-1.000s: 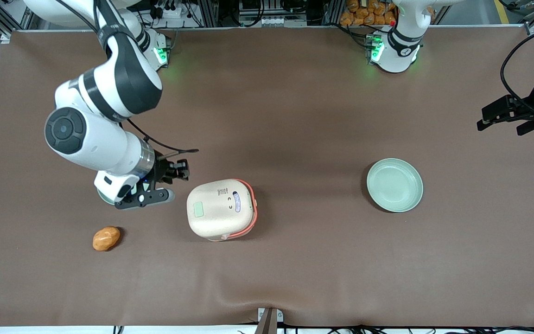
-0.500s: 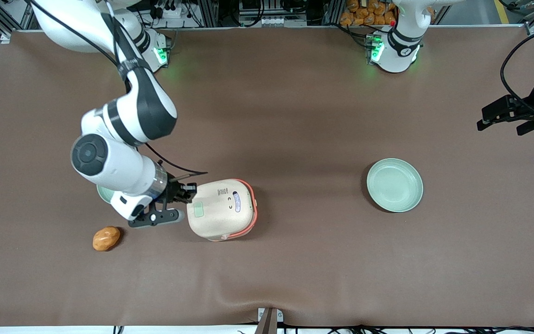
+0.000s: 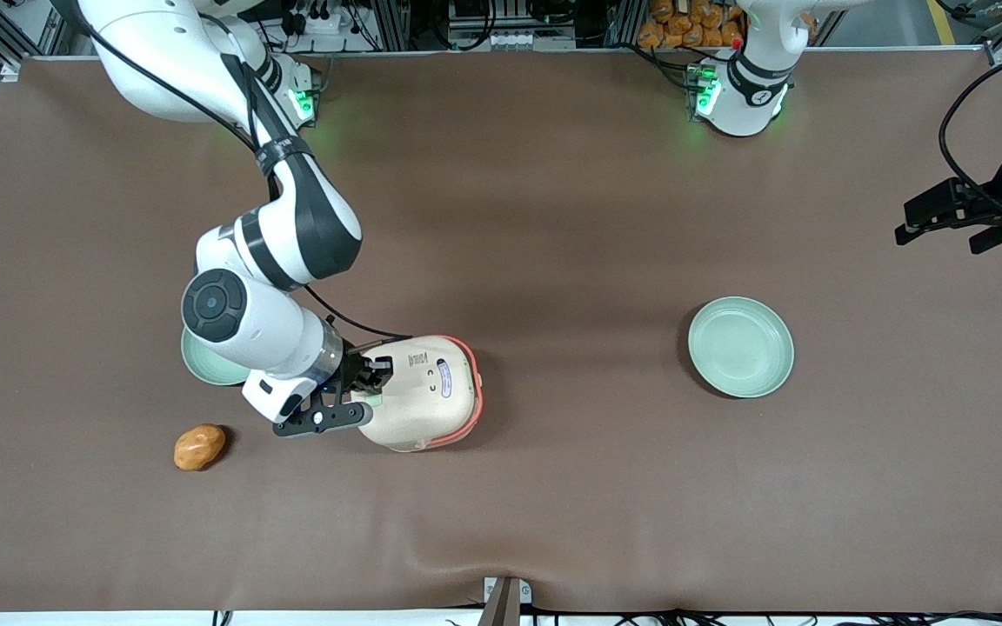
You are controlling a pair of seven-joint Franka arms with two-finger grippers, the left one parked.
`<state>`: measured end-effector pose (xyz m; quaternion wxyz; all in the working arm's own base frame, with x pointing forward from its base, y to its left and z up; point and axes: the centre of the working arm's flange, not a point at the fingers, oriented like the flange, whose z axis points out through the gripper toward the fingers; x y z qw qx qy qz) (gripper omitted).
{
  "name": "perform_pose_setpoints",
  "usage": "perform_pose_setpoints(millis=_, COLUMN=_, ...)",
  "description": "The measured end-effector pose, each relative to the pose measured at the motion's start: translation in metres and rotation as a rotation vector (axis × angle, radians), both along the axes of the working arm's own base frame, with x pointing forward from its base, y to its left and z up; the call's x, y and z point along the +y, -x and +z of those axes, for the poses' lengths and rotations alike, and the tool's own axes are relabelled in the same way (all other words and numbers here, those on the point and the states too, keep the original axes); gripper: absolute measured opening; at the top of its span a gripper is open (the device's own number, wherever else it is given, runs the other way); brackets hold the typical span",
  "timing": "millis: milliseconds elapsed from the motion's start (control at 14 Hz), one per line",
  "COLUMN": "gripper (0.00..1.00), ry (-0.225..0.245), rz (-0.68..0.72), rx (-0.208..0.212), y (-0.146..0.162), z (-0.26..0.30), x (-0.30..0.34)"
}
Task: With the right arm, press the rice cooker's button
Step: 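Press the closed right gripper down on the green lid button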
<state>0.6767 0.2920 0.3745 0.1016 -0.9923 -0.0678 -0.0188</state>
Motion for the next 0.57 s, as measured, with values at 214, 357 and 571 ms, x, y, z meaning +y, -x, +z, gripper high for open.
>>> perform_pose_setpoints(millis=214, gripper=0.07, ry=0.007, rz=0.002, rx=0.001, y=-0.0009, z=-0.0032, x=-0.0014)
perform_pose_setpoints(millis=357, gripper=0.07, ry=0.012, rz=0.005, rx=0.003, y=-0.0011, z=-0.0064, x=-0.0016)
perform_pose_setpoints(millis=571, gripper=0.08, ry=0.014, rz=0.007, rx=0.003, y=-0.0013, z=-0.0075, x=-0.0019)
